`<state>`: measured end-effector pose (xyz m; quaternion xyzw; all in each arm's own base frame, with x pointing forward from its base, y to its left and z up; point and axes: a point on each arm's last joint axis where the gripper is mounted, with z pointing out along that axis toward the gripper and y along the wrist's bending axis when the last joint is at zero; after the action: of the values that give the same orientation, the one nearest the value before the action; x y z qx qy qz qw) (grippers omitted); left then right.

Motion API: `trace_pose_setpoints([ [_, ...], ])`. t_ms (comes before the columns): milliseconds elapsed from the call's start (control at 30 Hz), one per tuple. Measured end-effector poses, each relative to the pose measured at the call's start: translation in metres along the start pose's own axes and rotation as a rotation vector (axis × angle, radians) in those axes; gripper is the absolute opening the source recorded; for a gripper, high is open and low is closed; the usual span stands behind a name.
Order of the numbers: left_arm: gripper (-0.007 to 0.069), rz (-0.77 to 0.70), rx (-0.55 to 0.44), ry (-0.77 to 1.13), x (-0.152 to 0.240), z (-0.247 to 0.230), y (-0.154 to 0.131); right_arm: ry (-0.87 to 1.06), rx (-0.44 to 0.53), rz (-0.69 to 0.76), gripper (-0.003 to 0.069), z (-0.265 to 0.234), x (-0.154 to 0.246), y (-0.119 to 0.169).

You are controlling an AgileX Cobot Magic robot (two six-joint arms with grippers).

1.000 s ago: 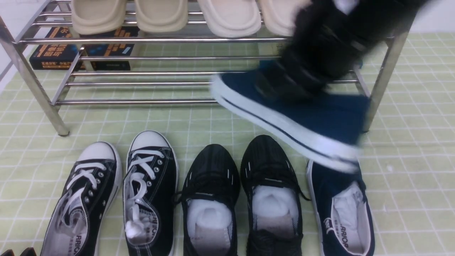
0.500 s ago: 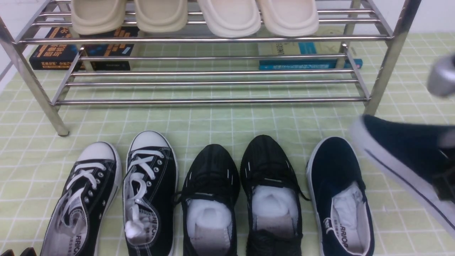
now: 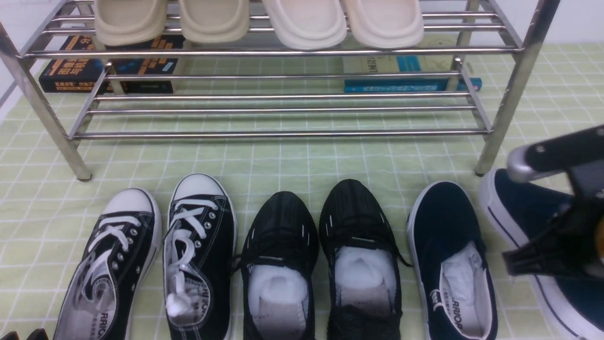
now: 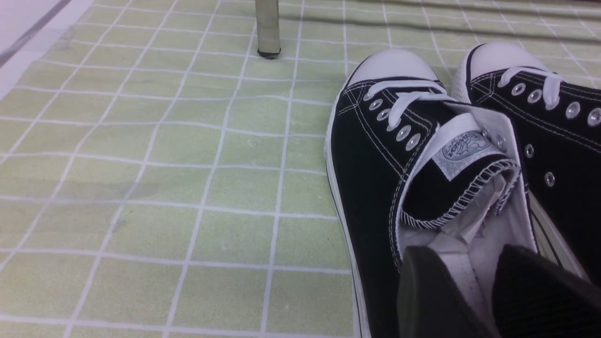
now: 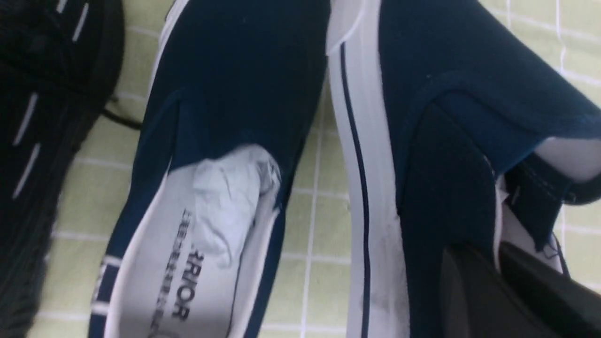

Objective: Take the shoes off the shelf with your hand from the green coffee tablecloth.

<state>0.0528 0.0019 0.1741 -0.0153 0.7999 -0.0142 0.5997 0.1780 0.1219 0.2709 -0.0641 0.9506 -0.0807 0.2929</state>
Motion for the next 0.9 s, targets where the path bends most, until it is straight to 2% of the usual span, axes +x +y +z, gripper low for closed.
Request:
trace_pose_setpoints([
  [200,0.0242,0.000,0.000,0.000,0.000,0.000,0.000,0.021,0.069,-0.017,0.0037,0.018,-0.002,0.008],
  [900,0.0242,0.000,0.000,0.000,0.000,0.000,0.000,0.102,0.152,-0.012,0.0039,0.048,0.004,0.023],
])
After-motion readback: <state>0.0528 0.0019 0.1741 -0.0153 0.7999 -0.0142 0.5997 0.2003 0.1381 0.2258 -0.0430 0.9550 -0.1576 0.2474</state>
